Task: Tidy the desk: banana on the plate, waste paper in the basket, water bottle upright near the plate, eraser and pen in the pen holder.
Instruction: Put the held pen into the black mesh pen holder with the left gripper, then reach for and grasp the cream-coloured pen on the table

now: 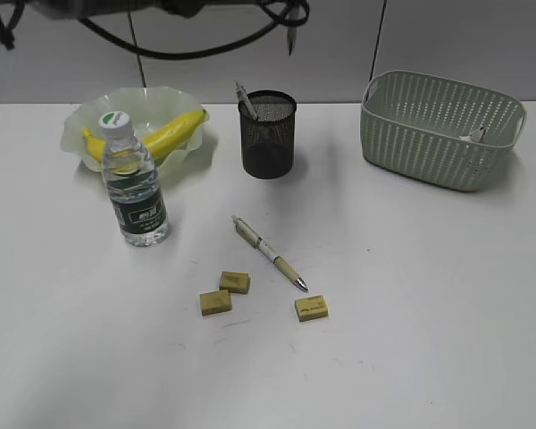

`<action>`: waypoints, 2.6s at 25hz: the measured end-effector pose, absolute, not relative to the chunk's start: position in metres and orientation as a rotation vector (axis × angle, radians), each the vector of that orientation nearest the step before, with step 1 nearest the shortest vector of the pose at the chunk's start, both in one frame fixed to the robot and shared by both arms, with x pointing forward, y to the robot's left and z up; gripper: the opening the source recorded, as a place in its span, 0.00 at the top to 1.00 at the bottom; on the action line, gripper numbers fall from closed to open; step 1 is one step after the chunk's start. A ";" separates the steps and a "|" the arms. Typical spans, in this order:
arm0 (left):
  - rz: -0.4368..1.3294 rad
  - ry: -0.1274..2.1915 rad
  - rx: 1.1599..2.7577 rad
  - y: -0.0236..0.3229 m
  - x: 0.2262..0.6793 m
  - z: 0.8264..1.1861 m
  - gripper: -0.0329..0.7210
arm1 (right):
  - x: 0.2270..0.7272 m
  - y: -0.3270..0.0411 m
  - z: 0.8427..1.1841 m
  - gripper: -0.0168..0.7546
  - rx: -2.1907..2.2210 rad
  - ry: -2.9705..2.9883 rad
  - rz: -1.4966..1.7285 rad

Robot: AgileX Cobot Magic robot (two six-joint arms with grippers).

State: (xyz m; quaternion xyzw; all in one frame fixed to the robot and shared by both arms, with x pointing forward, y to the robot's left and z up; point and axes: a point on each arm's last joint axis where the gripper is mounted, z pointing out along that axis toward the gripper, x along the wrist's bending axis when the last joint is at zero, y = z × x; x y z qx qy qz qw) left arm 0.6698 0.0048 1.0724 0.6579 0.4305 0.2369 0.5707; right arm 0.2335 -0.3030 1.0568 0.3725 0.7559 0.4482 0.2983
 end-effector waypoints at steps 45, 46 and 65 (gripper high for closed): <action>0.594 0.953 1.322 0.040 0.660 1.072 0.43 | 0.233 -0.303 1.057 0.28 0.990 2.008 1.191; 0.593 0.961 1.336 0.044 0.654 1.085 0.43 | 0.233 -0.303 1.057 0.28 0.990 2.008 1.191; 0.792 1.198 1.838 0.163 0.498 1.238 0.43 | 0.239 -0.300 1.057 0.28 0.998 2.044 1.155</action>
